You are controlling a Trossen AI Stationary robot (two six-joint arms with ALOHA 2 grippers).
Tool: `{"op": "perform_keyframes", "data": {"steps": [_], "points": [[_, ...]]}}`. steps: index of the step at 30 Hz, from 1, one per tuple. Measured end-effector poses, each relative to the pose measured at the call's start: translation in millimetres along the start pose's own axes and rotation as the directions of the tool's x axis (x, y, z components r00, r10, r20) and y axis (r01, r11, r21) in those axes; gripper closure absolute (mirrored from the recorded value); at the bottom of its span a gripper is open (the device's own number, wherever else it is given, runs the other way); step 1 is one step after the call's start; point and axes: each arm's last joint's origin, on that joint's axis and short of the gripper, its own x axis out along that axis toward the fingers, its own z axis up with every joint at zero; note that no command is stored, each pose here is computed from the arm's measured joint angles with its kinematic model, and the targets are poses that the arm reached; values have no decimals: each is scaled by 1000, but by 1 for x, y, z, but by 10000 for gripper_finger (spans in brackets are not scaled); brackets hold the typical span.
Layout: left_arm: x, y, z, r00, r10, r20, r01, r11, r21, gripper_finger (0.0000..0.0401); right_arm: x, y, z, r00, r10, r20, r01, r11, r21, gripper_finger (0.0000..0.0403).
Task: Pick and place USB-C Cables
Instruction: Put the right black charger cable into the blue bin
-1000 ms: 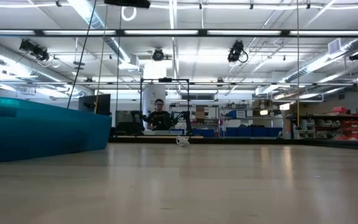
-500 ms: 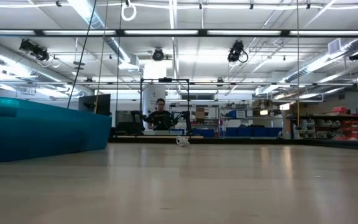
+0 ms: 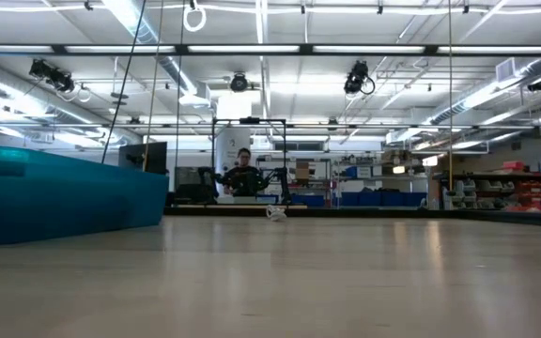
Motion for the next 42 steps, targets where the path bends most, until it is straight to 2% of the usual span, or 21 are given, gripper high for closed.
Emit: {"op": "perform_keyframes", "data": {"steps": [3, 7, 9, 14, 18, 22, 27, 34, 42], "points": [[0, 0, 0, 1000, 1, 0, -1, 1000, -9, 207, 2, -2, 0, 1000, -10, 19, 9, 1000, 7, 293], [0, 1, 0, 1000, 26, -8, -27, 999, -39, 207, -1, -12, 5, 998, -43, 37, 41, 998, 42, 369], [0, 1, -1, 1000, 29, -11, -30, 998, -54, 207, -5, -21, 12, 994, -77, 71, 72, 995, 66, 375], [0, 0, -2, 999, 26, -26, -27, 997, -74, 207, -22, -51, 32, 945, -264, 194, 230, 956, 180, 375], [0, 0, -3, 999, 23, -36, -26, 996, -87, 207, -45, -72, 53, 874, -362, 324, 290, 924, 250, 375], [0, 0, -6, 998, 17, -61, -22, 997, -78, 207, -76, -94, 73, 757, -479, 443, 349, 871, 345, 375], [0, -2, -5, 999, -26, -45, 21, 994, -103, 205, -107, -122, 84, 636, -587, 500, 382, 803, 457, 375], [0, -3, -4, 997, -69, -31, 65, 992, -107, 178, -131, -170, 84, 531, -667, 523, 355, 735, 577, 375], [0, -3, -5, 996, -87, -35, 83, 992, -91, 161, -144, -199, 87, 448, -634, 630, 314, 771, 553, 375]]}}
